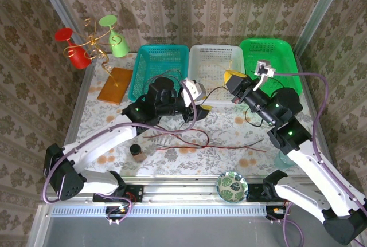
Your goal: Untangle the cables
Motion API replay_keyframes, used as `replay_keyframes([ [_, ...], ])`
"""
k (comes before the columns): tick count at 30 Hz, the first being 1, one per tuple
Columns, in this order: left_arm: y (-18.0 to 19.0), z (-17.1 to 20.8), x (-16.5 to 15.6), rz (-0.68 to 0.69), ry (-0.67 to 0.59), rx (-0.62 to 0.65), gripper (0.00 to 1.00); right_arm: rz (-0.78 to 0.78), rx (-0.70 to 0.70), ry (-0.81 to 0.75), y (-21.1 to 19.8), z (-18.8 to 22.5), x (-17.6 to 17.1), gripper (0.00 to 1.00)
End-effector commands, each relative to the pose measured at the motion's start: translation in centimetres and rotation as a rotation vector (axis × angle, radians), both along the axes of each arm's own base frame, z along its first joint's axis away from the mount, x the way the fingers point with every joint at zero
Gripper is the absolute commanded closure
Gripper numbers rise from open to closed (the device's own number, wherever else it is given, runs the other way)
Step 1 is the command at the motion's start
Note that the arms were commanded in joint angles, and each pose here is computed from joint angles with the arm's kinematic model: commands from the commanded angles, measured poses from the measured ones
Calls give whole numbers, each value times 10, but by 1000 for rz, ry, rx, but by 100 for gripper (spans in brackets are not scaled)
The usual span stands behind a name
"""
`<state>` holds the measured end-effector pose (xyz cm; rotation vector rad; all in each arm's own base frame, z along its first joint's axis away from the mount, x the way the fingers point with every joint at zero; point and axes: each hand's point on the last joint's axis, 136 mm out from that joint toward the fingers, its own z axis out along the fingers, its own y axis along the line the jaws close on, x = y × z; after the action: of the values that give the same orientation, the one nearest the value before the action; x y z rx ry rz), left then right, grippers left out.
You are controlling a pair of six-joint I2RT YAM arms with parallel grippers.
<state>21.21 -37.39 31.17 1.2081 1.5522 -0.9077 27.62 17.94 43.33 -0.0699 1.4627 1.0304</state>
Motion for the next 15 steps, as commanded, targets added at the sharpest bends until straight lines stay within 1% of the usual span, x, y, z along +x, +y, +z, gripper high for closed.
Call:
replay_keyframes([
  [1,-7,24,1,0,-43,-63,63,-11,66,-60,-7,29,-5,100],
  [4,-3,23,8,45,-55,-55,84,-19,74,-69,-10,32,-5,100],
  [5,-1,23,8,54,-61,-51,89,-29,74,-67,-13,31,-4,100],
  [7,4,26,9,78,-72,-49,94,-50,73,-66,-18,30,-1,100],
  [8,7,29,11,99,-77,-51,99,-62,72,-59,-21,29,1,100],
  [9,11,32,11,111,-85,-53,100,-74,68,-51,-24,26,3,100],
  [15,30,48,9,171,-138,-68,100,-108,49,-9,-29,5,14,100],
])
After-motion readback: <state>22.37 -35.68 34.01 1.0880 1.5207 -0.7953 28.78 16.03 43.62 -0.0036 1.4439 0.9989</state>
